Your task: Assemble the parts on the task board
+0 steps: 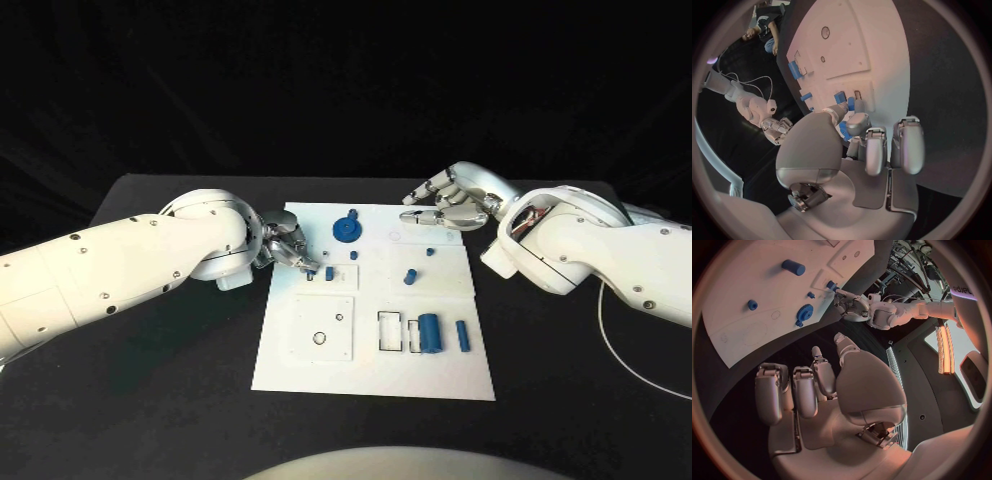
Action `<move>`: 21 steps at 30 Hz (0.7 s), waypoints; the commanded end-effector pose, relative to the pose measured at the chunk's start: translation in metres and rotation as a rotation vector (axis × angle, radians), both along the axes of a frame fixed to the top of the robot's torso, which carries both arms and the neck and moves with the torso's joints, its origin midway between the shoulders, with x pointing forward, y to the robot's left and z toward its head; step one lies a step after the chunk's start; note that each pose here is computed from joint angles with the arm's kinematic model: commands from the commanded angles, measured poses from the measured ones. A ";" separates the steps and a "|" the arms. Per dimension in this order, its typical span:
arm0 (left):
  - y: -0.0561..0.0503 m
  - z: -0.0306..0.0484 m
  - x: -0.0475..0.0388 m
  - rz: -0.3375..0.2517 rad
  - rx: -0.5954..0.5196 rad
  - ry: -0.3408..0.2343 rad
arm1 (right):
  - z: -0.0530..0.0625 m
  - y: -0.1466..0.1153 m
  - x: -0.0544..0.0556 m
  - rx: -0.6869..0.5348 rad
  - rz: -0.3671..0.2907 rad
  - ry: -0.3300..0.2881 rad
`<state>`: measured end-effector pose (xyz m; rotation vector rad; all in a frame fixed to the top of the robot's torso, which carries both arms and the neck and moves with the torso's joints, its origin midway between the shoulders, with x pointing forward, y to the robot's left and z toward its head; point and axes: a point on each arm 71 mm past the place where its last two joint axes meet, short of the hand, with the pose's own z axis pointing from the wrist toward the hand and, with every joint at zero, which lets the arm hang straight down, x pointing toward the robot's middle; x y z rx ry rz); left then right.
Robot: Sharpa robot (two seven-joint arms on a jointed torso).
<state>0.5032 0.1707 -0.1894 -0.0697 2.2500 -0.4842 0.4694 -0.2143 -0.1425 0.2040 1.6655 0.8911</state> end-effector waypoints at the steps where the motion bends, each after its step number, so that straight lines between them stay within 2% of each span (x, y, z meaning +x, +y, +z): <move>1: 0.002 -0.0030 -0.0008 0.002 0.071 0.023 | -0.001 0.001 -0.001 -0.004 0.016 0.004; 10: 0.004 -0.0065 -0.0025 -0.010 0.123 0.068 | -0.001 0.001 -0.001 -0.004 0.015 0.005; 21: 0.005 -0.0076 -0.0019 -0.002 0.139 0.078 | -0.001 0.001 -0.001 -0.004 0.016 0.004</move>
